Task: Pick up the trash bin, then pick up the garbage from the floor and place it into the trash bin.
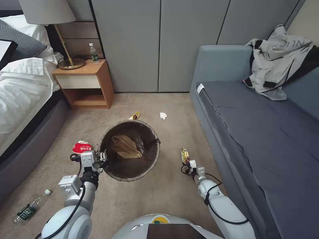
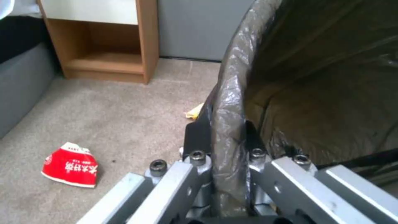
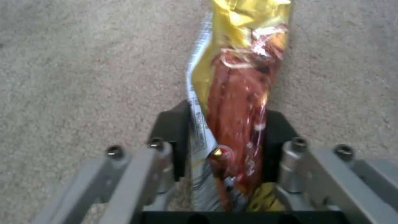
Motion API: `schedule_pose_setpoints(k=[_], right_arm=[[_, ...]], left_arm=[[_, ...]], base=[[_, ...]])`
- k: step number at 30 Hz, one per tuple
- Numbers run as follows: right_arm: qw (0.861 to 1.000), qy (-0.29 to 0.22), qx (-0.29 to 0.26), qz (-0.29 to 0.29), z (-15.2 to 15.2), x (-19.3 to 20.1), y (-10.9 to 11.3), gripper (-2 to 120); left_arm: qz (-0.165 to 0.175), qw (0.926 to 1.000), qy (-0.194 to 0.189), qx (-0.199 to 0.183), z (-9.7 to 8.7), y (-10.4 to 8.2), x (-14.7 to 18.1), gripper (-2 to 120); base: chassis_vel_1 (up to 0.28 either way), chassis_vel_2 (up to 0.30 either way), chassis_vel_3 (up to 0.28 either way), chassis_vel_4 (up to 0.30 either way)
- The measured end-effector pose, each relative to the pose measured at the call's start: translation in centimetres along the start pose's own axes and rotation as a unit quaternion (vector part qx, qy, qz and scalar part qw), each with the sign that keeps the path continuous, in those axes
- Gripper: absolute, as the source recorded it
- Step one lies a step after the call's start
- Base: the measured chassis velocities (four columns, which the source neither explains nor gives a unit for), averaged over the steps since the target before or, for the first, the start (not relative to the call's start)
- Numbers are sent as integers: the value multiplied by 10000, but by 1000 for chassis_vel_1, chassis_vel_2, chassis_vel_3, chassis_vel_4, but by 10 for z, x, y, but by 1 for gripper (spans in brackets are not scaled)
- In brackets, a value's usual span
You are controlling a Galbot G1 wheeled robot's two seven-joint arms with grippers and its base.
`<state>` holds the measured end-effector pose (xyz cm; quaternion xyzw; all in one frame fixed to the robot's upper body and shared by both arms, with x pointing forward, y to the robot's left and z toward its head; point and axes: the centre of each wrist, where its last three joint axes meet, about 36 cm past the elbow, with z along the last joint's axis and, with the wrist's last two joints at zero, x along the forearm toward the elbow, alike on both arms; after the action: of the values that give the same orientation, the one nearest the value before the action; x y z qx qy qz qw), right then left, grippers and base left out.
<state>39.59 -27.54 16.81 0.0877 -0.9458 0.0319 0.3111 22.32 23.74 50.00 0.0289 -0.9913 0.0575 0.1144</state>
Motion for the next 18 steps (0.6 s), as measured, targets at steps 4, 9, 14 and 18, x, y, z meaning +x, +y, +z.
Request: schedule_pose_setpoints(k=[4, 9, 14, 18], right_arm=[[10000, -21, -10, 12, -1, 0, -1, 13], [10000, -42, -13, 22, -1, 0, -2, 0], [10000, -61, -12, 34, -1, 0, -3, 0], [9997, -260, 24, 14, -14, 5, -3, 0]], left_arm=[[1, 10000, -12, -3, -1, 0, 0, 2], [6, 10000, -23, -6, -1, 0, -1, 2], [8, 10000, -28, -5, -1, 0, -1, 2], [6, 10000, -28, -8, -1, 1, -1, 2]], base=[[0, 0, 0, 0], [0, 0, 0, 0], [0, 0, 0, 0], [0, 0, 0, 0]])
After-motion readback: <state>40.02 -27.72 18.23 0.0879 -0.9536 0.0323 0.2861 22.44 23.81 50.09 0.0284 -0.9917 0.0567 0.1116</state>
